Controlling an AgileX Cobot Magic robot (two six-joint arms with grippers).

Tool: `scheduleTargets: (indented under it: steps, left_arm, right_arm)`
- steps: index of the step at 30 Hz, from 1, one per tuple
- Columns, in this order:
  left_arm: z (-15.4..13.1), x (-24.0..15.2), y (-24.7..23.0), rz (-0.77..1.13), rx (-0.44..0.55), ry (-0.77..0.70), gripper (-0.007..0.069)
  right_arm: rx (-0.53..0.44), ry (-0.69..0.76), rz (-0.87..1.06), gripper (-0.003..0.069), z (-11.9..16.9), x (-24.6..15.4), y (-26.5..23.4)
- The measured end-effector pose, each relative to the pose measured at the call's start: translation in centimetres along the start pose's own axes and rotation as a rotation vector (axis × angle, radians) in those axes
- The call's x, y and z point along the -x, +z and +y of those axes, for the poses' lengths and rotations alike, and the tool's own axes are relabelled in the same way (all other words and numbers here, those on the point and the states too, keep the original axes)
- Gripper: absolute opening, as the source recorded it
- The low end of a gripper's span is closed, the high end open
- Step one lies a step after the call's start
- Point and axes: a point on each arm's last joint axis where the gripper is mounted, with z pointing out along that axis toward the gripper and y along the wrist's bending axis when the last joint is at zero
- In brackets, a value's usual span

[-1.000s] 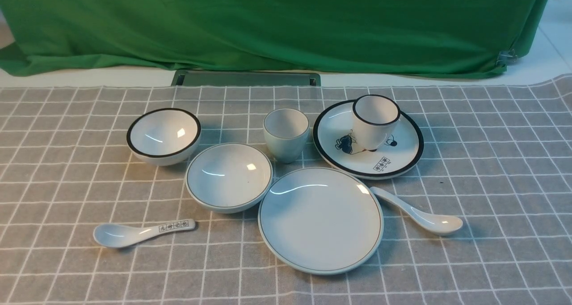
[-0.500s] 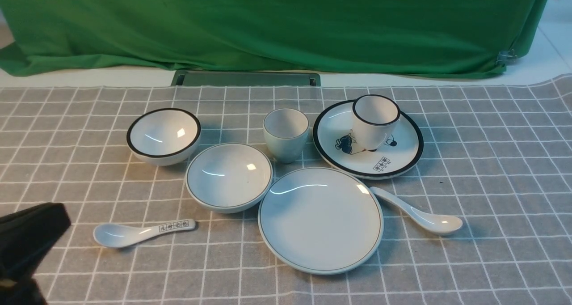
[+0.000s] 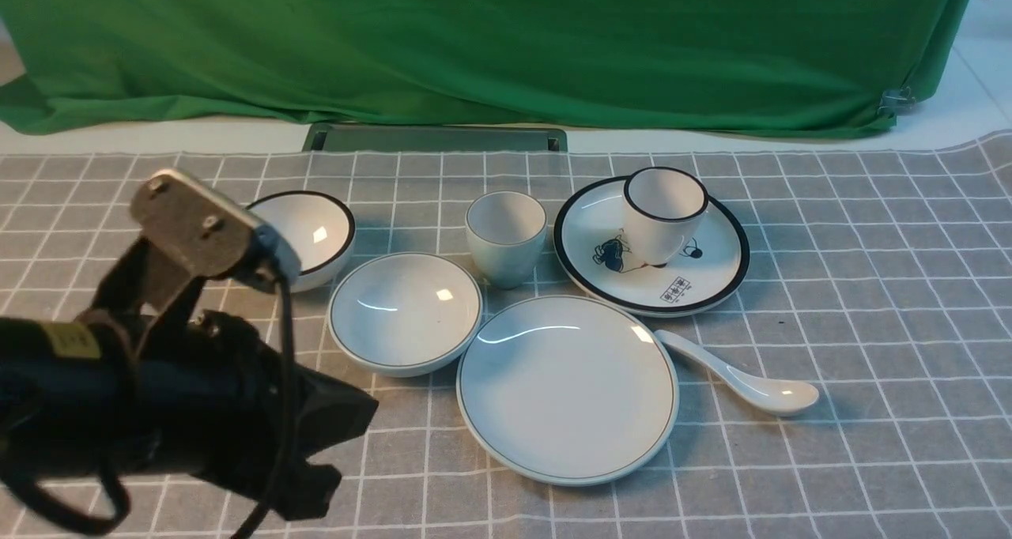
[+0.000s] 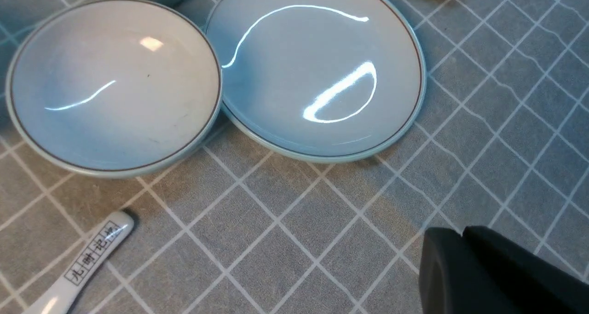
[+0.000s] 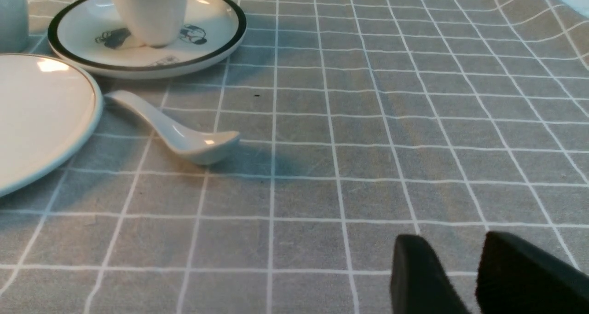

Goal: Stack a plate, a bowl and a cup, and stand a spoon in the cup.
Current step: Use the left arm to grab a blue rice bowl

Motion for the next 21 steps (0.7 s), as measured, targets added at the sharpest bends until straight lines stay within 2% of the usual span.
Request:
scheduleTargets:
  steps: [13,19,21]
  left_arm:
    - [1.1,0.2,1.9,0.101,0.028,0.010,0.0017]
    - [1.5,0.4,3.1,0.220,-0.003,0.012,0.0017]
    - [1.6,0.7,3.5,0.246,-0.016,0.010,0.0017]
  right_arm:
    - [-0.005,0.018,-0.045,0.0242,-0.1,0.4,0.0]
    - [0.025,0.446,-0.248,0.0242,-0.3,2.2,-0.3]
    - [0.036,0.513,-0.282,0.0242,-0.3,2.5,-0.4]
